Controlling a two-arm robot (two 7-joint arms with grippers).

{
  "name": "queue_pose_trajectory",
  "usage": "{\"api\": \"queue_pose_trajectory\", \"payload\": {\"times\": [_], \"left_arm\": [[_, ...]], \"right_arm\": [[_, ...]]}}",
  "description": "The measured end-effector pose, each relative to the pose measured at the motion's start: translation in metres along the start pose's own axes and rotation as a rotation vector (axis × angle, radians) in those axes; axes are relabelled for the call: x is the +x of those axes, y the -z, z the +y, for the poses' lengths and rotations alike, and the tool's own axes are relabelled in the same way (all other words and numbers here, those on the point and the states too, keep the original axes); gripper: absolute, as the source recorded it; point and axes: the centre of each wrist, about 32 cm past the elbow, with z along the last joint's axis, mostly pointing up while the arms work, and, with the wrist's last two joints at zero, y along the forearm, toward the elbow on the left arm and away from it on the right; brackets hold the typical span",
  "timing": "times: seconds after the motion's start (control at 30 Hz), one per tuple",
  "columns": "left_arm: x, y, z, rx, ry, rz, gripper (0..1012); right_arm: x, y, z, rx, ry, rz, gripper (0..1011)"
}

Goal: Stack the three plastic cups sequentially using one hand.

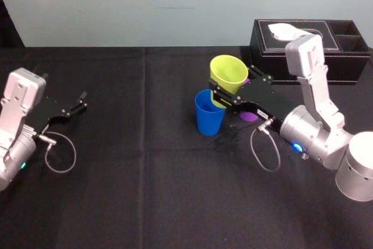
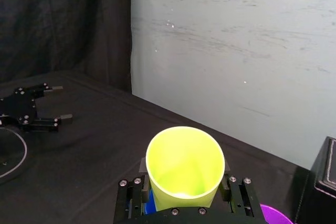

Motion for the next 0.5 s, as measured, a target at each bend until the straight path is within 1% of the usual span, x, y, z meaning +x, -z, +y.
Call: {"api": "queue_pose_trajectory", "payload": {"times": [0.27,0.5], "left_arm": [[0.0,0.0,0.0,0.0,0.0,0.0,1011],[0.0,0.0,0.0,0.0,0.0,0.0,1011]], "right_arm": [[0.0026,-0.002,0.012,-0.007,-0.014,0.003,736],[0.0021,0.001,0.019,-0.019,-0.027,0.012,735]]}}
